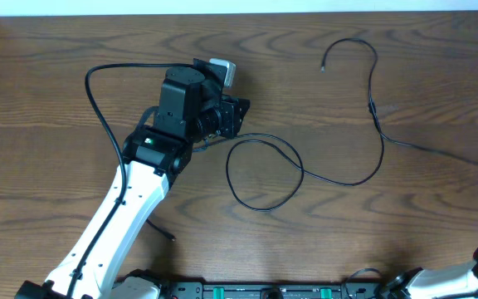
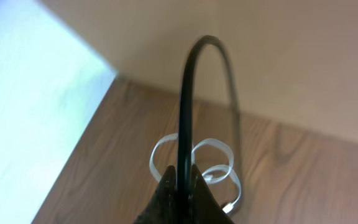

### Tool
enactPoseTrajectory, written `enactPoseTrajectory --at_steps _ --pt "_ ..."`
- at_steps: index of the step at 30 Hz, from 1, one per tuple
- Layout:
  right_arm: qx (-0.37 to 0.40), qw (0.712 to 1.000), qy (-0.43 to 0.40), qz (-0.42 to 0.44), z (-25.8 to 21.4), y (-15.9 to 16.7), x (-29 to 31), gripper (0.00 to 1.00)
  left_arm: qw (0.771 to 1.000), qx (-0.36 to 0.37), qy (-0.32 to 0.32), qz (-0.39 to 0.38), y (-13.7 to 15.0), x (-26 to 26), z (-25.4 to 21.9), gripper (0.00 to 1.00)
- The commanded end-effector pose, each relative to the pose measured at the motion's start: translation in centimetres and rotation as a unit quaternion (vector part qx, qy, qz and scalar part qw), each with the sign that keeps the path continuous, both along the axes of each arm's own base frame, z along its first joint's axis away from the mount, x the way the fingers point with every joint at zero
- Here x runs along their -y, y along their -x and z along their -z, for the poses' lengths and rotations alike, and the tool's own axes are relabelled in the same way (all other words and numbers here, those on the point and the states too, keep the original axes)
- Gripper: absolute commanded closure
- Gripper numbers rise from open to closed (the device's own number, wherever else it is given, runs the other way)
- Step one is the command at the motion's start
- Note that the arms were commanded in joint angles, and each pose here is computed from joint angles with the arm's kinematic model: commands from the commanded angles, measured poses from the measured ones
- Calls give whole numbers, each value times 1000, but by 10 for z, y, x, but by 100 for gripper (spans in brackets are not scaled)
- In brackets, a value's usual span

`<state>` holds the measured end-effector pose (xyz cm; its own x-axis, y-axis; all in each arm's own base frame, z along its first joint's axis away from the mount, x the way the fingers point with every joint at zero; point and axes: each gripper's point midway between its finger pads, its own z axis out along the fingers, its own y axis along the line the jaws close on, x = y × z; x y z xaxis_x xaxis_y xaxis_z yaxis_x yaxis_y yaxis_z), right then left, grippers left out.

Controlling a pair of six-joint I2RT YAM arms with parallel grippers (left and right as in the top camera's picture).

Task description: Untangle cables

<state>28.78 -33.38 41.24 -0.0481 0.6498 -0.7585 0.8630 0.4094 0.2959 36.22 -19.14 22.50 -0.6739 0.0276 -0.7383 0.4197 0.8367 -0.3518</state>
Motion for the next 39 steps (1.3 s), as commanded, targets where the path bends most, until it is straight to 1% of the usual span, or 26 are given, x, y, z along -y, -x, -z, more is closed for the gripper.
enactPoseTrajectory --at_steps 1,6,7,8,9,10,11,12,15,19,22,25,27,29,32,33,35,38,39 --pt "-34 988 -102 -108 70 -46 -12 99 1000 13 0 -3 -1 -3 -8 60" --pt "-118 961 -184 -171 152 -69 -21 99 1000 9 -2 -3 1 -3 -7 60" --pt "-135 950 -205 -192 173 -74 -26 92 1000 7 -2 -3 1 -3 -6 60" --pt "-147 943 -220 -204 187 -77 -29 77 1000 7 -2 -3 1 -3 -6 60" --pt "-158 937 -230 -212 197 -79 -32 60 1000 5 -3 -3 2 -3 -5 60" --pt "-174 928 -248 -218 214 -79 -34 27 1000 3 -4 -3 2 -4 -5 60" --pt "-187 920 -264 -220 227 -78 -37 13 1000 2 -4 -3 3 -4 -4 59" --pt "-197 914 -276 -222 236 -78 -40 2 1000 0 -5 -3 3 -4 -4 59" --pt "-217 900 -308 -219 255 -72 -45 1 1000 0 -5 -3 3 -4 -3 60" --pt "-238 882 -340 -222 265 -65 -60 1 1000 0 -5 -3 3 -4 -4 59" --pt "-257 858 -360 -261 264 -64 -87 1 1000 0 -5 -3 3 -4 -4 60" --pt "-290 827 -371 -309 263 -65 -123 1 1000 0 -5 -3 3 -4 -4 59" --pt "-303 816 -365 -331 266 -73 -141 1 1000 0 -5 -3 3 -4 -4 60" --pt "-311 811 -370 -330 269 -80 -158 1 1000 1 -5 -3 3 -4 -4 59" --pt "-305 825 -395 -266 278 -94 -175 1 1000 3 -5 -3 2 -4 -4 52" --pt "-298 836 -408 -216 283 -102 -181 1 1000 3 -5 -3 2 -4 -4 51" --pt "-298 847 -423 -124 291 -104 -187 1 1000 2 -5 -3 2 -4 -4 51" --pt "-305 848 -434 14 304 -97 -198 1 1000 2 -5 -3 2 -4 -4 51" --pt "-309 846 -433 39 307 -95 -203 1 1000 2 -5 -3 2 -4 -4 51"
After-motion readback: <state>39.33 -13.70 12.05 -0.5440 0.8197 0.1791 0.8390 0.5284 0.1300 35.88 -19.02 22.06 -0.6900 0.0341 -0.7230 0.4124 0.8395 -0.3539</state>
